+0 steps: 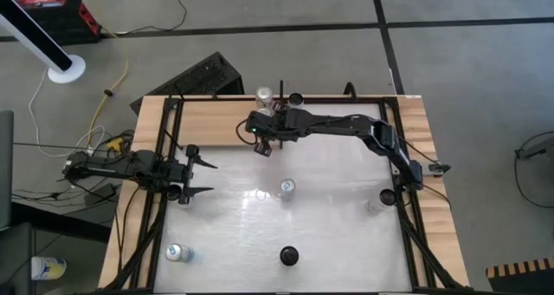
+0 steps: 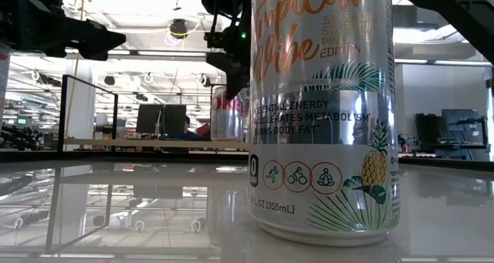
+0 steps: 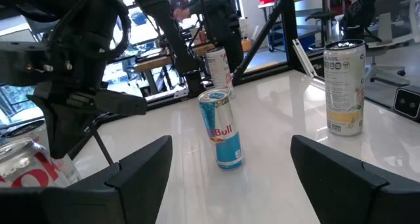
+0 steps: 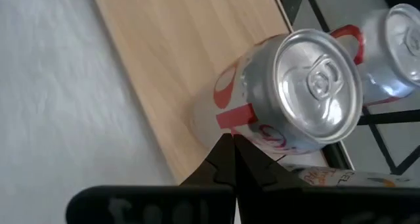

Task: Place canned beverage on shelf
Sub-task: Put the silver-red soda can on the shelf aligned with the other silver-red soda can, then put the top blue soda can on the shelf

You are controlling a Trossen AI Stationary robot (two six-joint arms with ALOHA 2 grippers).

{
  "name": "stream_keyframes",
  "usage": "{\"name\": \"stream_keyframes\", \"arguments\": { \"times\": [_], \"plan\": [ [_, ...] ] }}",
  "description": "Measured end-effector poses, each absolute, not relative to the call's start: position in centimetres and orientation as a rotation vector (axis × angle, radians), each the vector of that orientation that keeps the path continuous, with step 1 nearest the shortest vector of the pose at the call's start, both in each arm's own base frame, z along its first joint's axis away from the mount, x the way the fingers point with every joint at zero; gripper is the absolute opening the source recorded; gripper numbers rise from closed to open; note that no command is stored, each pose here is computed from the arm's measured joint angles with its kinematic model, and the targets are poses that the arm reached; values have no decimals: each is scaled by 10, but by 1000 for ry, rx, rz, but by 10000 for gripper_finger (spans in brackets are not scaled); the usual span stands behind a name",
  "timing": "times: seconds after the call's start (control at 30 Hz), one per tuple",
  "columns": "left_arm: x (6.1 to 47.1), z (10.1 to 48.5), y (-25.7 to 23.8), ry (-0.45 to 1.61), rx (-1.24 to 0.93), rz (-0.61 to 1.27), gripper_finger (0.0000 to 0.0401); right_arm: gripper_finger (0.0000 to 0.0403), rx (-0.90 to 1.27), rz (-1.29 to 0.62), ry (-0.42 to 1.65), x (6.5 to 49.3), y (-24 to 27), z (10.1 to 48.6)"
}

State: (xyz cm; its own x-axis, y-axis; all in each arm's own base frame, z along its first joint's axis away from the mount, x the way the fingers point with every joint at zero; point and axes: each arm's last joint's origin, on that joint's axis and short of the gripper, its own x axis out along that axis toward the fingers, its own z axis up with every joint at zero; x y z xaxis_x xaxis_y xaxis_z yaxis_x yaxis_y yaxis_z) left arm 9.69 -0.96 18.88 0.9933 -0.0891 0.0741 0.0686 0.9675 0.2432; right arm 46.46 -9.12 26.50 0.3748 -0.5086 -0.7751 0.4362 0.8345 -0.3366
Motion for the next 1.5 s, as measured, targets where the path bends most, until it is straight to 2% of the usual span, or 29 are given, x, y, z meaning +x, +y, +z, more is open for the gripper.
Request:
{"name": "stream_keyframes", "arguments": {
  "times": [0.43,0.57,0.77,0.93,1.1,1.23,1.37,1.5],
  "plan": [
    [97,189,-10,-85,243,-79,300,17,-90,-577,1006,467,-83,266],
    [97,189,-10,-84,243,-79,300,17,-96,-556,970,461,-71,285],
    [97,188,-10,-78,230,-81,300,17,-74,-526,933,423,-45,340],
    [97,188,-10,-73,221,-83,300,17,-13,-576,913,371,-42,356],
    [97,188,-9,-71,235,-76,300,17,56,-613,698,315,-41,342],
    [97,191,-8,-102,259,-14,300,17,94,-601,492,278,-37,310],
    [96,196,-5,-139,246,97,300,25,106,-604,399,251,-38,271],
    [95,202,-1,-190,202,221,300,36,64,-617,356,234,-43,252]
  ]
}}
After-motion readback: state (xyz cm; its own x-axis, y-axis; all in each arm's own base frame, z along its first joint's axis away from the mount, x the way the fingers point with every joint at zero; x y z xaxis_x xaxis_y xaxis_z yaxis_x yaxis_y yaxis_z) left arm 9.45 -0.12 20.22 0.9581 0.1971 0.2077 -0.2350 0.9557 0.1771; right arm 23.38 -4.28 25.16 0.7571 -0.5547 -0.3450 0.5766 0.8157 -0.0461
